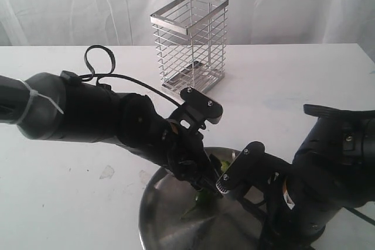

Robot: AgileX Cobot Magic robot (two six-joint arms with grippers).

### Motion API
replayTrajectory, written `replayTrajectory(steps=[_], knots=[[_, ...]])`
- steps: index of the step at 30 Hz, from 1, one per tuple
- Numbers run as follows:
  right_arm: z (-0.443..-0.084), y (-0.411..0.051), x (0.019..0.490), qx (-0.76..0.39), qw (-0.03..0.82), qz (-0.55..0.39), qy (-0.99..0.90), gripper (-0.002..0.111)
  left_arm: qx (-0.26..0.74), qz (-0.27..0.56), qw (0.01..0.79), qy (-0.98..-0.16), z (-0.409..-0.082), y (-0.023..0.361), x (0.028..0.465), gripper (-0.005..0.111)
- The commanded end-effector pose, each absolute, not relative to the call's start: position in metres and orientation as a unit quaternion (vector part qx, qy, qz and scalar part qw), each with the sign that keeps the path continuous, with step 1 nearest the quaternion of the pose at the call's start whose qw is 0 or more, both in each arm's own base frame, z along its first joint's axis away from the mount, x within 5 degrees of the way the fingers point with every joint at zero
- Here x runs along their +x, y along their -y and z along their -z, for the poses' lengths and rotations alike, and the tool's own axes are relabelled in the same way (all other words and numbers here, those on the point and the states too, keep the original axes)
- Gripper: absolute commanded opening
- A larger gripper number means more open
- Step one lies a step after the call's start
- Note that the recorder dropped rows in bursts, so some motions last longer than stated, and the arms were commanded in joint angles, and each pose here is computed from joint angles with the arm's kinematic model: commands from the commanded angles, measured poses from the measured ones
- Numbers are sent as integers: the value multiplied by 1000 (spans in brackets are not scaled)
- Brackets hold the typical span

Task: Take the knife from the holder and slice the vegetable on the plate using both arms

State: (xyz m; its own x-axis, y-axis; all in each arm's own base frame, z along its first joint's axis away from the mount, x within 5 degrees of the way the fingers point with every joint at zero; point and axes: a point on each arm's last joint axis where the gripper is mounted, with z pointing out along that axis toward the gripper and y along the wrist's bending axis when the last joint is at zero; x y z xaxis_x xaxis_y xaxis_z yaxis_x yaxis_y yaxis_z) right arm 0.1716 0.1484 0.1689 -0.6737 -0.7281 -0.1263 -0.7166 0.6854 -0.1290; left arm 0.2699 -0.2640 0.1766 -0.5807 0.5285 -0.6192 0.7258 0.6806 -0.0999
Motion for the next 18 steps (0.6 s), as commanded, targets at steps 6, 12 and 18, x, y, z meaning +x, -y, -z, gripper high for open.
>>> replayTrajectory(steps=[6, 12, 18], knots=[[-171, -149, 175, -394, 90, 33, -914, 0, 357, 175, 267, -878, -161, 272, 266, 63], [-171, -148, 174, -396, 82, 37, -914, 0, 360, 156, 232, -890, -125, 273, 269, 60], [-171, -148, 174, -396, 82, 36, -914, 0, 374, 155, 250, -880, -140, 272, 269, 60]])
